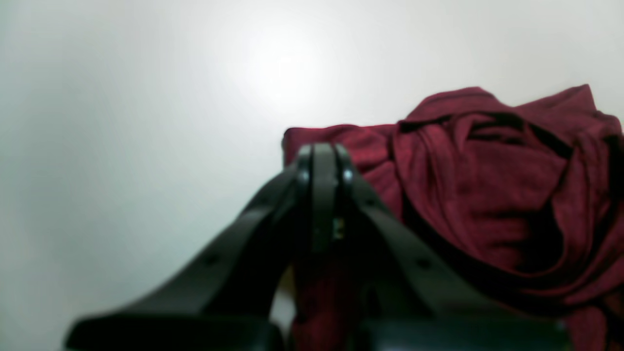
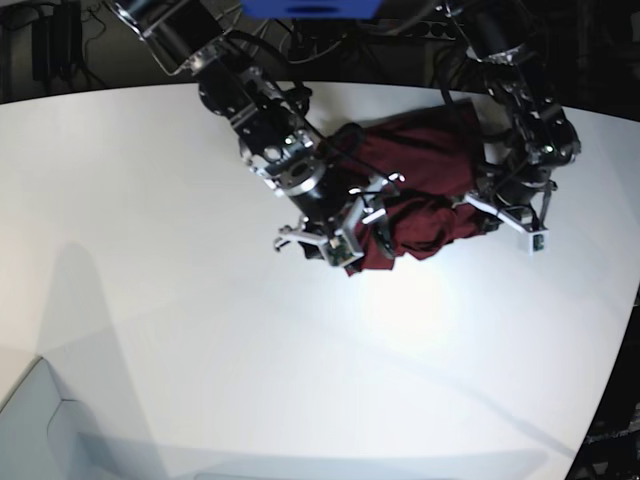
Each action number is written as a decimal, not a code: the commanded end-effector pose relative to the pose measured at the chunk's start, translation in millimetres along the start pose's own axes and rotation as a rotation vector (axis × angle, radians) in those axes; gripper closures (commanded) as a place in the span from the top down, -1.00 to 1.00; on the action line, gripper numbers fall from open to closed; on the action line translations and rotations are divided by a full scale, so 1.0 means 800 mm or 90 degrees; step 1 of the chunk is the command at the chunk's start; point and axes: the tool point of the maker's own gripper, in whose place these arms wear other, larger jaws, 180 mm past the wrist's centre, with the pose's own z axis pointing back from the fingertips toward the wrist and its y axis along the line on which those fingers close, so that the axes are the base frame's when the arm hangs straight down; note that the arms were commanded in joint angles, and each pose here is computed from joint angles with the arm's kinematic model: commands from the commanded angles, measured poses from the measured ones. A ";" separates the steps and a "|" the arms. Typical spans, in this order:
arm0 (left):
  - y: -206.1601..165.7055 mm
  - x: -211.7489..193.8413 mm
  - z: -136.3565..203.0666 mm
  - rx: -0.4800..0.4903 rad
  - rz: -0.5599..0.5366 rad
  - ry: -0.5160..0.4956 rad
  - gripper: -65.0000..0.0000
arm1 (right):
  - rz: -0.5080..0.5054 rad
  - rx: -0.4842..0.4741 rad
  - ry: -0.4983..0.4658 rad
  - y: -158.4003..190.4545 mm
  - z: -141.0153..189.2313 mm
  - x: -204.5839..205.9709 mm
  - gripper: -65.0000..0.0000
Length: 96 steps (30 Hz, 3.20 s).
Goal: Layout the t-shirt on the table in an organized manner, then fold the t-shirt properly
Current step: 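Lower the shirt and press it flat with the right gripper, then grasp the shirt edge with the right gripper beside the left gripper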
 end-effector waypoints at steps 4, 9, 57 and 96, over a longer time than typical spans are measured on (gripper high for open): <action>-0.003 0.019 0.002 -0.007 -0.004 -0.031 -1.00 | 0.008 0.002 -0.030 -0.003 -0.005 0.018 -0.07; -0.009 0.017 0.000 -0.013 0.005 -0.032 -1.00 | 0.007 0.002 -0.030 -0.003 -0.006 0.018 -0.07; -0.011 0.019 0.001 -0.014 0.008 -0.053 -1.00 | -0.035 -0.044 -0.037 -0.028 0.018 0.013 -1.00; 0.047 0.059 0.048 -0.041 0.033 -0.119 -1.00 | -0.020 0.170 -0.002 0.148 0.075 -0.019 -1.00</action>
